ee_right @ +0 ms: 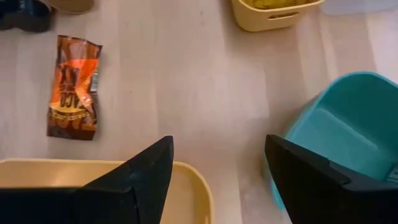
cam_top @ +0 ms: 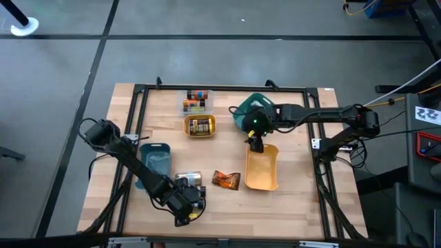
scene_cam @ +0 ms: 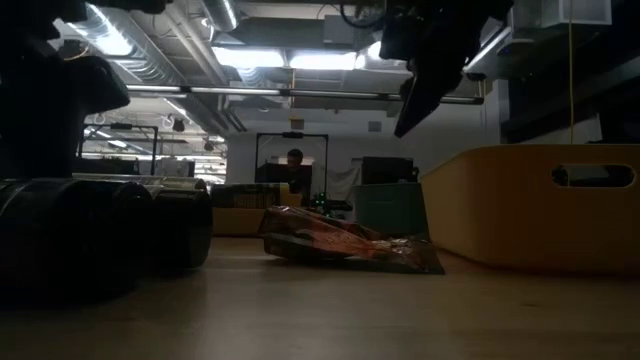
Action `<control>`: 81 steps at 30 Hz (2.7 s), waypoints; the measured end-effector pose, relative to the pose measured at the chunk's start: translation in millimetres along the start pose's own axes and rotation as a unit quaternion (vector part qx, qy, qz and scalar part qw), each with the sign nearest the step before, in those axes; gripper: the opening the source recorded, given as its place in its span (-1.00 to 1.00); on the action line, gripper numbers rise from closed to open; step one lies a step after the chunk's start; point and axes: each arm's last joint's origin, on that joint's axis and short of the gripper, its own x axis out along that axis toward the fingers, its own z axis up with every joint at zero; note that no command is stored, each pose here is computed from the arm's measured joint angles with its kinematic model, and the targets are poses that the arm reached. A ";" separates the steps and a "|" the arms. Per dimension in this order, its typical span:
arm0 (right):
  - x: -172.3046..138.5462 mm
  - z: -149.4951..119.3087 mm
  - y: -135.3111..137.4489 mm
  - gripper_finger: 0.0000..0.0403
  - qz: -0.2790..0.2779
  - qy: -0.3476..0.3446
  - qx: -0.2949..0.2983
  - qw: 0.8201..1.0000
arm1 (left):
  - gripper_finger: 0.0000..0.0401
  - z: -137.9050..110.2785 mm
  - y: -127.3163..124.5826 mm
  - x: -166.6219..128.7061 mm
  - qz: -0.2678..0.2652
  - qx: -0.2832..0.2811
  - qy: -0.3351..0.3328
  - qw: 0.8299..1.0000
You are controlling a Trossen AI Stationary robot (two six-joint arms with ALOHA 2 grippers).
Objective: Sort spices by type
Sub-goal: Put the black seasoning bottle into the transparent bin
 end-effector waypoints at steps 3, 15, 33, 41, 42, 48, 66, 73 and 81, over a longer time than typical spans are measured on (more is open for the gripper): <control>0.4 0.2 5.8 0.26 0.005 0.000 -0.008 1.000 | 0.34 -0.3 0.4 0.5 0.003 0.002 0.001 1.000; 1.5 2.2 30.1 0.26 0.026 -0.009 -0.043 0.999 | 0.34 -6.4 -0.2 19.0 0.023 0.011 0.016 1.000; 1.2 0.9 67.8 0.26 0.059 -0.018 -0.095 0.994 | 0.15 -9.8 0.7 32.7 0.038 0.023 0.033 0.998; 1.4 1.1 65.6 0.26 0.040 -0.018 -0.095 0.994 | -0.26 6.3 -7.0 23.1 0.022 0.049 0.024 0.998; 1.4 1.0 65.5 0.26 0.039 -0.017 -0.095 0.995 | -0.28 8.8 -6.9 21.1 0.026 0.047 0.026 0.998; 1.5 0.9 65.4 0.26 0.037 -0.017 -0.097 0.995 | -0.31 26.7 -3.3 3.7 0.060 0.056 0.055 0.995; 1.5 0.7 65.4 0.26 0.037 -0.016 -0.097 0.995 | -0.29 67.4 19.3 -17.5 0.091 0.103 0.071 0.988; -8.7 -0.1 63.7 0.26 0.016 -0.027 -0.120 0.992 | -0.29 98.1 42.9 -43.4 0.140 0.159 0.090 0.973; -49.7 -5.1 57.2 0.26 -0.060 -0.073 -0.133 0.987 | -0.29 134.9 111.4 -58.3 0.217 0.178 0.122 0.952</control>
